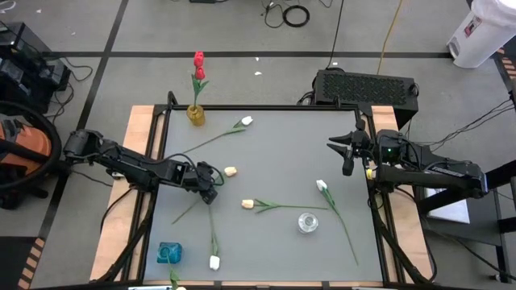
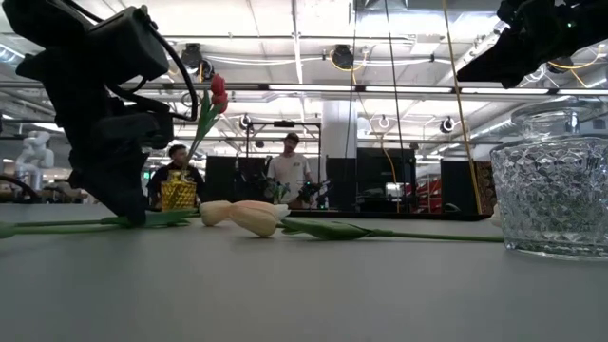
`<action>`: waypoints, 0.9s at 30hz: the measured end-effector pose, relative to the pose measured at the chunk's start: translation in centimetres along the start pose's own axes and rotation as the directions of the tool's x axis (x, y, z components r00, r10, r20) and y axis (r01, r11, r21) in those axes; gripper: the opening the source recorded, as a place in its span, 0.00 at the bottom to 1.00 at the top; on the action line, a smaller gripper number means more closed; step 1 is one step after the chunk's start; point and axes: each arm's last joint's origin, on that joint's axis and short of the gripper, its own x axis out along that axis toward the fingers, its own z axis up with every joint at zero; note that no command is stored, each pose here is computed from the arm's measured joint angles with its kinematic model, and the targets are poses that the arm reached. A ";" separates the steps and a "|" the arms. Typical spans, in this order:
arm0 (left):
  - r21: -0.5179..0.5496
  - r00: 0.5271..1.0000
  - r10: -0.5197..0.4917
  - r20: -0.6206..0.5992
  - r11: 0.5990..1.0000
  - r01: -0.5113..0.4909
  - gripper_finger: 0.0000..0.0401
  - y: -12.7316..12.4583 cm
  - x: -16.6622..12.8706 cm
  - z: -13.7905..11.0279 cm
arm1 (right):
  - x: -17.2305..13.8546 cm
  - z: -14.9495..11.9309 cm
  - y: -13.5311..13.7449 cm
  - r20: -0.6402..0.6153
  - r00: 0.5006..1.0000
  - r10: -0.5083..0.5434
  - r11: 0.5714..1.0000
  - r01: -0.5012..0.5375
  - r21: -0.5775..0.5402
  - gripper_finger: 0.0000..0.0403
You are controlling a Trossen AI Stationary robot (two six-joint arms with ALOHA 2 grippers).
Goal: Sort flowers into vase by color
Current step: Put the left yellow tulip into the blue vase
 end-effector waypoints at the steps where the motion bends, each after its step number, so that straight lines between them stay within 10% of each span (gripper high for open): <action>1: 0.004 1.000 -0.001 -0.004 1.000 0.001 0.19 0.0 0.0 0.0 | 0.0 0.0 0.0 0.000 1.000 0.000 1.000 0.000 0.000 0.21; 27: 0.313 0.994 -0.103 0.031 0.946 0.088 0.02 -2.9 -1.6 1.3 | 0.0 0.0 0.0 0.000 1.000 0.000 1.000 0.000 0.000 0.21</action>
